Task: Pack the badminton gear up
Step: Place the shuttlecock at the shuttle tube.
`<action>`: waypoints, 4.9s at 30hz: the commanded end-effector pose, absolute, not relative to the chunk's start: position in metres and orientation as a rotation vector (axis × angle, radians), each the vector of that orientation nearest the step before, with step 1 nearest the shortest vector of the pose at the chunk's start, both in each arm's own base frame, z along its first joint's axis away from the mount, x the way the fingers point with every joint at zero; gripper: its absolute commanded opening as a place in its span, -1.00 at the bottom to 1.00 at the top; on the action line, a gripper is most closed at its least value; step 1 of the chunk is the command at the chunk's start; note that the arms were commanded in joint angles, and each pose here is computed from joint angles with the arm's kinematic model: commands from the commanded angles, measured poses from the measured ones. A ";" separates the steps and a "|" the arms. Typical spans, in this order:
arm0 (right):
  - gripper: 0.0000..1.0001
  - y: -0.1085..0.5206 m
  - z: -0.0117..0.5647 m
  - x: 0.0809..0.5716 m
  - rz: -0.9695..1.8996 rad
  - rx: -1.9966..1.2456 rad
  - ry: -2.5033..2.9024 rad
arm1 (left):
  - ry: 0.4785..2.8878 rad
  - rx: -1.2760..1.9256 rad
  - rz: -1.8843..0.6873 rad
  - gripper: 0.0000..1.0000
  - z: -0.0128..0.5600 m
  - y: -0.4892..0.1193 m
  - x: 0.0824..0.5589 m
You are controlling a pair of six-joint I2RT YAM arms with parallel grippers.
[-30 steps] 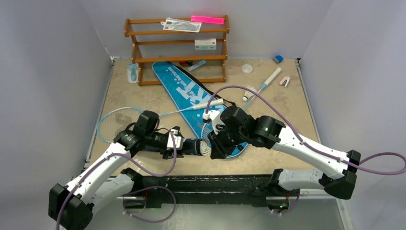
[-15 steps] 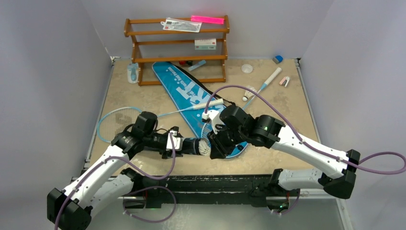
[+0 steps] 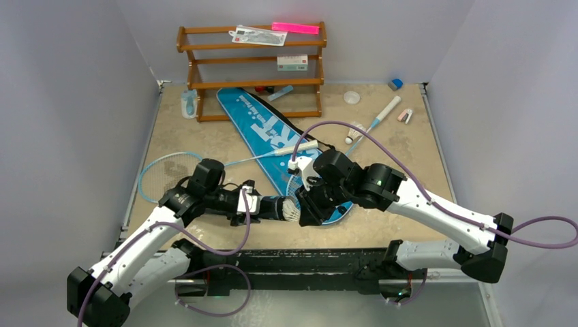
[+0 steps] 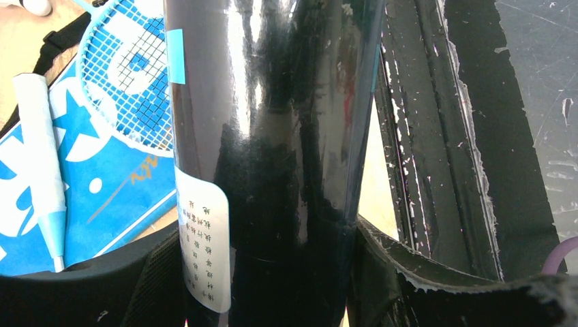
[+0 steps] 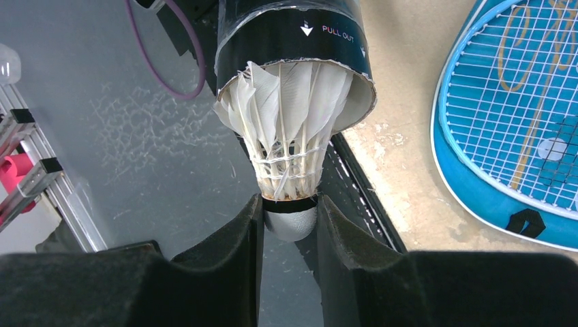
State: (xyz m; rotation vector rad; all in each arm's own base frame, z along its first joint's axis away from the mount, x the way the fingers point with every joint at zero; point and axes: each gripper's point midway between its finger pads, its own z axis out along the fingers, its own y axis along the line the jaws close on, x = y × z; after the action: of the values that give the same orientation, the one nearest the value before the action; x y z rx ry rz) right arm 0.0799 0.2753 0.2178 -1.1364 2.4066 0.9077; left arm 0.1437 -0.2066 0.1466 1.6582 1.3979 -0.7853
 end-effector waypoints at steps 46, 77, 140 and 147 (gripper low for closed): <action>0.98 0.273 0.363 0.137 0.892 -0.807 1.854 | 1.226 1.313 -0.949 -0.49 0.247 -0.230 0.168; 0.98 0.248 0.472 0.157 0.910 -0.552 1.425 | 0.852 0.687 -1.080 -0.40 0.345 -0.241 0.201; -0.58 0.333 0.455 0.189 1.031 -0.536 1.314 | 0.948 0.662 -0.967 0.39 0.284 -0.242 0.214; -0.67 0.340 0.459 0.185 1.037 -0.599 1.354 | 1.012 0.650 -0.932 0.84 0.282 -0.237 0.217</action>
State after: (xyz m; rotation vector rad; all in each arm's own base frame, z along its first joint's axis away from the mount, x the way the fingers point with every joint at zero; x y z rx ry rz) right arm 0.1922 0.3388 0.4334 -0.5658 1.3871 1.0104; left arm 0.2149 -0.2401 0.2816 0.6584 0.9819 -0.9680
